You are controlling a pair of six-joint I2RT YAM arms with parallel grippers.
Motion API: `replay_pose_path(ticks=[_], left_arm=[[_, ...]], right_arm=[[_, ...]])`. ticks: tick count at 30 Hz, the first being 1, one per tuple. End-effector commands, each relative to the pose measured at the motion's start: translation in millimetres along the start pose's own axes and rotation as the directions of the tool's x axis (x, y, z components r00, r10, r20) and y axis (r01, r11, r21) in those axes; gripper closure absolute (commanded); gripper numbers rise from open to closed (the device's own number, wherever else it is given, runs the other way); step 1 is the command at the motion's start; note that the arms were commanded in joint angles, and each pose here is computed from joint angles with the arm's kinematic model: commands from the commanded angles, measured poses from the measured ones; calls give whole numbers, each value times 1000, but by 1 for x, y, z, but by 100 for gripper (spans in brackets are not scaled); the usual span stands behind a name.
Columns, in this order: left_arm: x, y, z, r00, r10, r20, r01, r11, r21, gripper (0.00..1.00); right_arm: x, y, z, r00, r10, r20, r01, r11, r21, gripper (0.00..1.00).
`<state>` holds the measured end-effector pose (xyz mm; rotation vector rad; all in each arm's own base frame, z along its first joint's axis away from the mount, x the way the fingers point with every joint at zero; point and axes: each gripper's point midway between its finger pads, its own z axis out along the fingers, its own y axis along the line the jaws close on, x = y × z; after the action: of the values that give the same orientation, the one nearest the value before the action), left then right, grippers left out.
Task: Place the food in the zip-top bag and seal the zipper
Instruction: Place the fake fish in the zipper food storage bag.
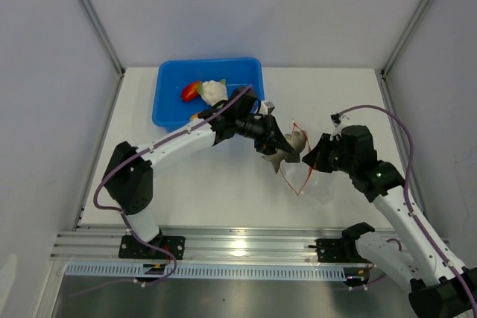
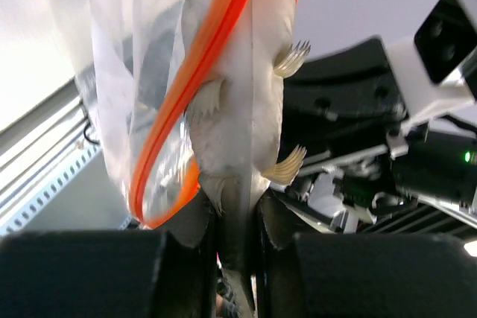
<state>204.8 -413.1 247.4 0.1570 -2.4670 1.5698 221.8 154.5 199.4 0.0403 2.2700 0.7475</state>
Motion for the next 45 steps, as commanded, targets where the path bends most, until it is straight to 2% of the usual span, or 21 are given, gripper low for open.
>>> replay_pose_path(ticks=[1, 9, 23, 31, 34, 45], left_arm=[[-15, -21, 11, 997, 57, 47, -59, 998, 38, 100], [-30, -12, 23, 986, 140, 88, -142, 990, 8, 100], [-27, 31, 22, 985, 165, 55, -157, 979, -132, 99], [-32, 28, 24, 987, 143, 71, -134, 984, -120, 99], [-38, 18, 23, 983, 156, 96, -144, 982, -121, 99], [-65, 21, 27, 970, 171, 176, -139, 974, -178, 99]], right_arm=[[-3, 10, 2, 998, 57, 0, -57, 998, -30, 100], [-6, 19, 0, 994, 107, -21, -108, 993, -50, 100], [-19, 15, -4, 995, 102, 15, -102, 995, 2, 100], [-30, 30, 1, 990, 138, 0, -138, 990, -40, 100], [-28, 30, 5, 984, 176, -16, -176, 984, -37, 100], [-22, 33, 9, 947, 318, -48, -319, 948, -19, 100]])
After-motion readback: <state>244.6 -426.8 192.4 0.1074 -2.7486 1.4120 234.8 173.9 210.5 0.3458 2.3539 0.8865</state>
